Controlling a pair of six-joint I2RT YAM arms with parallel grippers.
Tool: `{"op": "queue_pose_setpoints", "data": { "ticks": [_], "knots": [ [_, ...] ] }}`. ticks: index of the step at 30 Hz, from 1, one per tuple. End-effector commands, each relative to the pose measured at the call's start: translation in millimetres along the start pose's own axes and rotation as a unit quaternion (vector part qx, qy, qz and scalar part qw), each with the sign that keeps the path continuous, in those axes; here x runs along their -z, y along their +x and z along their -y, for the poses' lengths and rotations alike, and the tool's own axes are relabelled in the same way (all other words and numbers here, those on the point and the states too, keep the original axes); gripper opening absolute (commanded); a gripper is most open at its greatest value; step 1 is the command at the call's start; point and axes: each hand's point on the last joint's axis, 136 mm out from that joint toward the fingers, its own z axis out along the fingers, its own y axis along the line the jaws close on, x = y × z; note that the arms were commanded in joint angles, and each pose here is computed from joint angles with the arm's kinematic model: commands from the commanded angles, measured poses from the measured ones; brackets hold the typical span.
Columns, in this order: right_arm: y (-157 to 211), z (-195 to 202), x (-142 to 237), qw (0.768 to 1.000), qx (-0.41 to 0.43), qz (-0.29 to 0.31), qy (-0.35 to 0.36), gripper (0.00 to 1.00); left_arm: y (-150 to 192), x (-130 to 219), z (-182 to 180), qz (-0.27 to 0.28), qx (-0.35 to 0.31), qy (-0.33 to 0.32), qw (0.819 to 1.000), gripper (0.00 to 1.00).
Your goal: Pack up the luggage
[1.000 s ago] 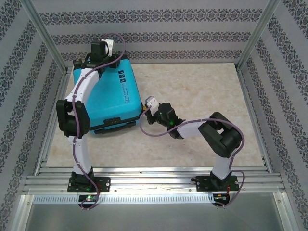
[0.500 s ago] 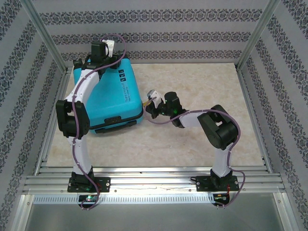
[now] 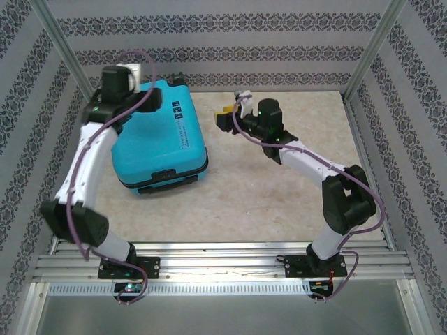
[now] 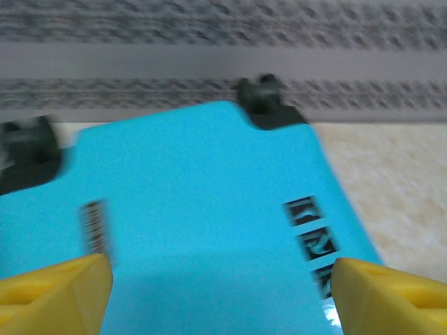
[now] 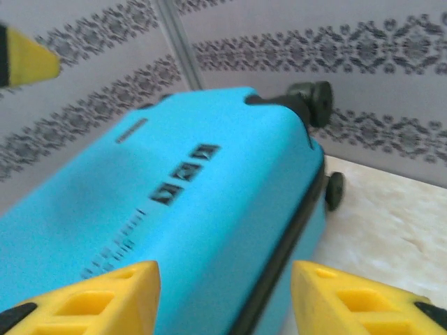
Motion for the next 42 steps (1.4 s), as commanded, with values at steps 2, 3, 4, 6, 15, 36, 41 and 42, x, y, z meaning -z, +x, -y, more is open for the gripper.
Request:
{"op": "queue_pose_setpoints", "data": {
  "ticks": [2, 3, 4, 6, 15, 36, 41, 42],
  "knots": [
    [36.6, -12.8, -19.3, 0.990, -0.106, -0.085, -0.045, 0.55, 71.3, 15.3, -74.3, -0.065, 0.099, -0.098, 0.988, 0.82],
    [38.6, -14.5, -23.2, 0.989, -0.109, -0.088, -0.048, 0.55, 78.8, 19.2, -81.7, -0.062, 0.116, -0.100, 0.986, 0.82],
    [40.1, -18.3, -28.0, 0.988, -0.109, -0.091, -0.054, 0.56, 87.2, 24.3, -88.3, -0.059, 0.132, -0.102, 0.984, 0.82],
    [45.6, -22.7, -36.6, 0.987, -0.111, -0.101, -0.058, 0.56, 102.2, 29.3, -96.4, -0.059, 0.151, -0.106, 0.981, 0.82],
    [75.2, -41.6, -64.4, 0.975, -0.133, -0.148, -0.095, 0.58, 140.0, 17.9, -80.4, -0.076, 0.185, -0.045, 0.979, 0.81],
    [93.0, -22.9, 15.8, 0.962, -0.217, -0.137, -0.096, 0.56, 202.9, -34.2, 158.5, -0.163, 0.181, 0.309, 0.919, 0.68],
    [86.2, 9.9, 55.1, 0.965, -0.230, -0.118, -0.043, 0.57, 216.5, -23.9, 210.7, -0.192, 0.169, 0.352, 0.900, 0.66],
    [84.5, 16.9, 61.8, 0.965, -0.232, -0.117, -0.035, 0.57, 217.2, -21.3, 216.4, -0.193, 0.166, 0.357, 0.899, 0.66]
  ]
}}
